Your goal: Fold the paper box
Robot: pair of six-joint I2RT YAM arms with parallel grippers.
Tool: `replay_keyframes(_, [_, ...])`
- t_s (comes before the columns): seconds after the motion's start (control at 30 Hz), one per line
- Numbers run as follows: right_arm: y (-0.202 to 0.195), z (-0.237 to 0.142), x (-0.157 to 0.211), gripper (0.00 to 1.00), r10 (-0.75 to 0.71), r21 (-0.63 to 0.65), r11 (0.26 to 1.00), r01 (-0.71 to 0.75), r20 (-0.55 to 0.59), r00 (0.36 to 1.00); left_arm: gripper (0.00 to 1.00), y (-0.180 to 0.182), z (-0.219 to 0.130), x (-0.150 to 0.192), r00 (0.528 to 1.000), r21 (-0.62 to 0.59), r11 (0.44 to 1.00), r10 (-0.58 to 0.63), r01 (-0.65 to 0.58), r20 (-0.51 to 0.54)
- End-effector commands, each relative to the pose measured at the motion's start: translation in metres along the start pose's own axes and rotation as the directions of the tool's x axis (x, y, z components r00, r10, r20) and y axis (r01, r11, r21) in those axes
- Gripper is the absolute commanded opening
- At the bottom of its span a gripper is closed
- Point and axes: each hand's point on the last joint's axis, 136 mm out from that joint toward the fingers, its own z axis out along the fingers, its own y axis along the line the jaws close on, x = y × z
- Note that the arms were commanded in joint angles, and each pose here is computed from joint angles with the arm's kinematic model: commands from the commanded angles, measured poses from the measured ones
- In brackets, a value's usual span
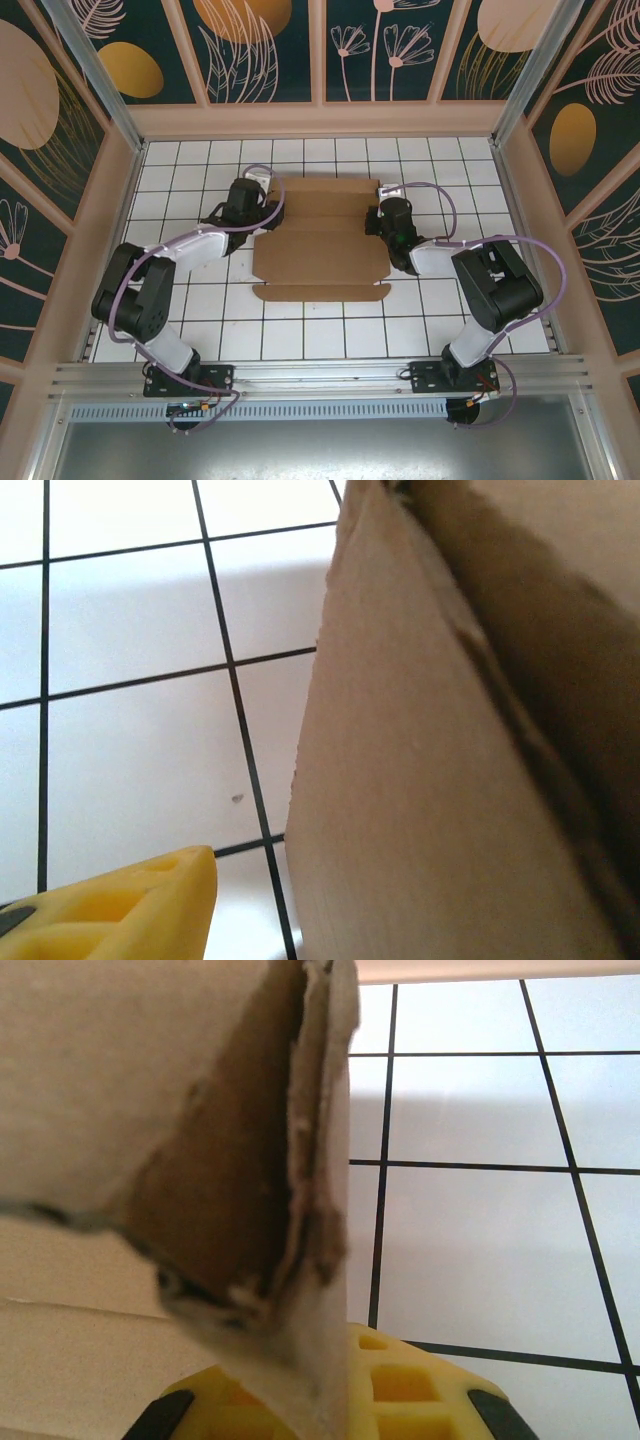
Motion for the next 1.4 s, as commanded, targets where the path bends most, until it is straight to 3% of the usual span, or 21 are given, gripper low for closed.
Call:
replay_keyframes(0.0, [0.011, 0.003, 0.015, 0.09, 0.005, -0.044, 0.999, -0.008, -0.055, 0.998, 0.53, 0.009, 0.010, -0.011, 0.999, -0.063, 0.998, 0.020, -0.017, 0.035])
replay_keyframes(0.03, [0.012, 0.003, 0.015, 0.09, 0.003, -0.045, 0.999, -0.006, -0.055, 0.998, 0.50, 0.009, 0.009, -0.025, 0.998, -0.075, 0.997, 0.015, -0.010, 0.063])
replay_keyframes(0.23, [0.014, 0.002, 0.014, 0.09, -0.003, -0.052, 0.999, 0.001, -0.053, 0.999, 0.28, 0.024, 0.023, -0.015, 0.999, -0.163, 0.987, 0.009, -0.002, 0.041])
replay_keyframes(0.47, [0.015, 0.003, 0.013, 0.08, -0.048, 0.010, 0.999, 0.049, -0.056, 0.997, 0.11, 0.045, 0.023, -0.014, 0.999, -0.308, 0.951, 0.014, 0.000, 0.043])
replay_keyframes(0.67, [0.005, -0.003, 0.001, 0.05, -0.042, 0.084, 0.996, 0.043, -0.020, 0.999, 0.08, 0.053, 0.025, -0.008, 1.000, -0.370, 0.929, 0.010, 0.001, 0.028])
replay_keyframes(0.87, [0.002, 0.002, 0.008, 0.04, -0.033, 0.103, 0.994, 0.038, -0.049, 0.998, 0.20, 0.042, 0.029, -0.003, 0.999, -0.298, 0.954, -0.024, 0.036, 0.043])
replay_keyframes(1.0, [-0.002, 0.006, 0.015, 0.05, -0.028, 0.131, 0.991, 0.037, -0.068, 0.997, 0.42, 0.034, 0.028, -0.003, 0.996, -0.246, 0.966, -0.063, 0.076, 0.064])
replay_keyframes(1.1, [-0.008, 0.004, 0.011, 0.06, -0.018, 0.160, 0.987, 0.027, -0.057, 0.998, 0.50, 0.031, 0.014, -0.002, 0.990, -0.211, 0.970, -0.106, 0.124, 0.092])
replay_keyframes(1.37, [-0.015, 0.001, 0.007, 0.07, -0.003, 0.187, 0.982, 0.009, -0.032, 0.999, 0.61, 0.013, -0.029, -0.012, 0.957, -0.045, 0.968, -0.237, 0.247, 0.167])
